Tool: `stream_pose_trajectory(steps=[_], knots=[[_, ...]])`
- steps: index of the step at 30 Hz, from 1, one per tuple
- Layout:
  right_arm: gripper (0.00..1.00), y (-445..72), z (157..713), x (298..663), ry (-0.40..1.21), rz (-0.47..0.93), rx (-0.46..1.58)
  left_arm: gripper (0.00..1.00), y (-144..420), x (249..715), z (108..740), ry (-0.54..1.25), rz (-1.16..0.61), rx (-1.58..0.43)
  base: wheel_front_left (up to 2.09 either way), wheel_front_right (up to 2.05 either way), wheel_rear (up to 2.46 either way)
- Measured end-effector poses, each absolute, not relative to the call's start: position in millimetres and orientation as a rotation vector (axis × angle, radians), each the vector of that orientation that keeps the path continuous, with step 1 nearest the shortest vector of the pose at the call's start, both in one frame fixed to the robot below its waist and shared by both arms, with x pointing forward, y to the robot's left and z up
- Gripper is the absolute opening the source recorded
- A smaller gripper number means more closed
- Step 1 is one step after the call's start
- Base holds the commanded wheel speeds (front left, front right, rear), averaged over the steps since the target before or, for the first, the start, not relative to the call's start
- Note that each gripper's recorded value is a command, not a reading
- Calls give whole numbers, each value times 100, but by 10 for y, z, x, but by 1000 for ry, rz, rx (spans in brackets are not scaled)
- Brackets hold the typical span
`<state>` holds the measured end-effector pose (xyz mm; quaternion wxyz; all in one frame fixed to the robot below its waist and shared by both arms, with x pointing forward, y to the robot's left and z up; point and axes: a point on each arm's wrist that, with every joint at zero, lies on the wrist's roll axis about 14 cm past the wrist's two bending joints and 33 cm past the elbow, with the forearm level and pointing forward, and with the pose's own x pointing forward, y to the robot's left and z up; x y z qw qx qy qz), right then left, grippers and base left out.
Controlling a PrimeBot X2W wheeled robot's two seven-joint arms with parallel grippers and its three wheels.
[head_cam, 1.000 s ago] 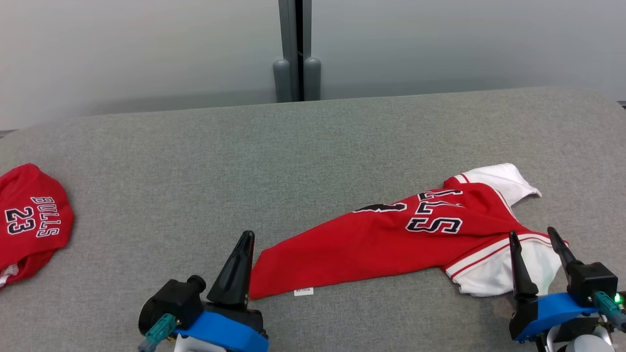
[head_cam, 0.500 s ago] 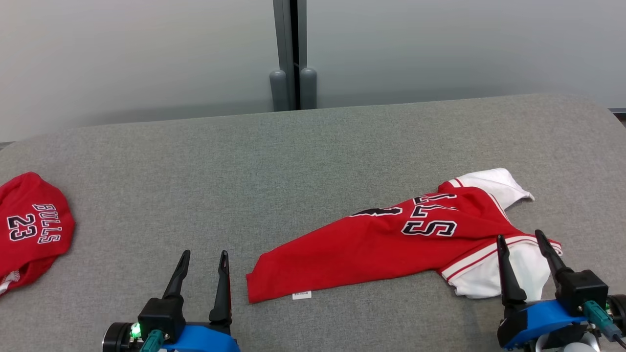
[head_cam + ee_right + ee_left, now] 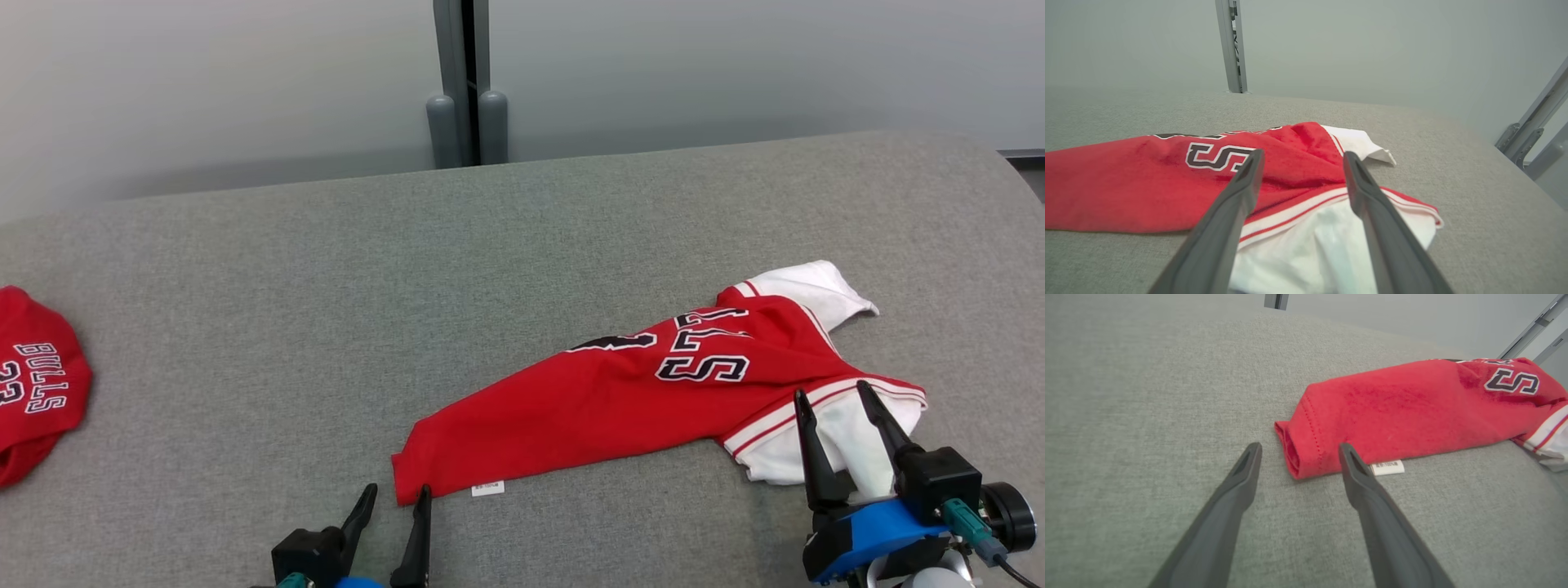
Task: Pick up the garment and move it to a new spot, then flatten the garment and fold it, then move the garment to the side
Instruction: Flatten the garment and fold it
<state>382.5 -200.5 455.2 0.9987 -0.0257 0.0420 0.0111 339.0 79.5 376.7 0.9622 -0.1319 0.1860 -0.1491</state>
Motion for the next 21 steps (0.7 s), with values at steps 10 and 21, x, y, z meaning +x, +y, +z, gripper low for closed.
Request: stream_pose_trajectory(steps=[10,21], knots=[[100,-2129,4482,3786,108,-15,-54,100,522,3433,3701,419,-372,-321,0,0,0],[100,-2056,4492,3844,102,8,-55,0,413,3547,3950,334,-435,-300,0,0,0]])
